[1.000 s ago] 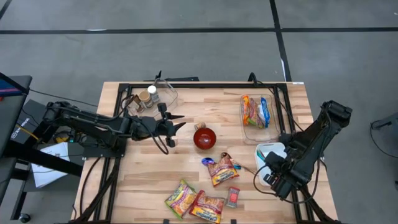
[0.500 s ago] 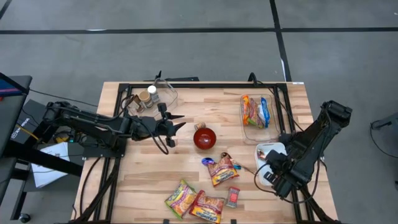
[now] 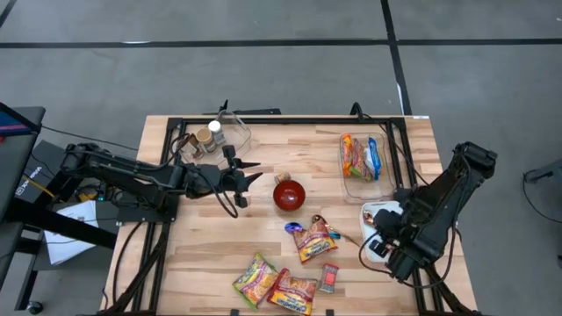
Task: Pick & Place Food Item
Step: Put the green noodle pack into the right transparent bin
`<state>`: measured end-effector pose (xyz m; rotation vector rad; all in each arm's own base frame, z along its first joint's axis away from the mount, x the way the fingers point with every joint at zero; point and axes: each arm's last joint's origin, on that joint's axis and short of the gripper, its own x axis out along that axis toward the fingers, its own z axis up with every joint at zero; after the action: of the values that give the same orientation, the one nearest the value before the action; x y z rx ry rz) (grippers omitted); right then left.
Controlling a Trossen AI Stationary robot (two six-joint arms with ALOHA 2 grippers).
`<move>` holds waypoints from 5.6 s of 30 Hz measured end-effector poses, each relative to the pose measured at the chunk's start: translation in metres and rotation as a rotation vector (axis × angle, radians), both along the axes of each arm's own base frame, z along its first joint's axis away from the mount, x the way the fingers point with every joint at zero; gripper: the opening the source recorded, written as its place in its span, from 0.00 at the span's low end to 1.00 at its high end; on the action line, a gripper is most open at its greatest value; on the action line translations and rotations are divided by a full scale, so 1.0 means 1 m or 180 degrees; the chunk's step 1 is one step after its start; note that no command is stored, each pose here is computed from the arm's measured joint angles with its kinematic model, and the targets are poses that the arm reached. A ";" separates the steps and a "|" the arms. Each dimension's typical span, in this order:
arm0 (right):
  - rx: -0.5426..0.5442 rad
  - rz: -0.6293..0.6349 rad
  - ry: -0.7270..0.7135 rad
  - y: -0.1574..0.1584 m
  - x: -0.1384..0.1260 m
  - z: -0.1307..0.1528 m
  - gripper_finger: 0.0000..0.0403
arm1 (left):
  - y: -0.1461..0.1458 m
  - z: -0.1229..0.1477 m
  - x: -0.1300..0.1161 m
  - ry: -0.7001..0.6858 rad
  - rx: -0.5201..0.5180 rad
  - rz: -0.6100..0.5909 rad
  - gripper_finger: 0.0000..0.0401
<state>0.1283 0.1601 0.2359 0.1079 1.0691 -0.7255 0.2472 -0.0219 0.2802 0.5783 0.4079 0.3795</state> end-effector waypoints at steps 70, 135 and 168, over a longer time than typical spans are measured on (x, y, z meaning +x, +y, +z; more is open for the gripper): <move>-0.0670 0.1289 -0.0124 -0.014 0.060 0.013 0.16 | -0.197 -0.135 -0.070 0.1354 -0.2039 -0.1372 0.36; -0.0541 0.1372 -0.0196 -0.010 0.064 0.013 0.16 | -0.211 -0.180 -0.063 0.0913 -0.2328 -0.0747 0.00; -0.1086 0.2148 -0.0837 0.009 0.094 0.029 0.16 | -0.141 -0.101 0.014 -0.0232 -0.0726 -0.0888 0.00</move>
<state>0.2225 0.1687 0.2645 -0.4244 0.6518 -0.2584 0.2612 -0.1630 0.1789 0.3904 0.2904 0.0840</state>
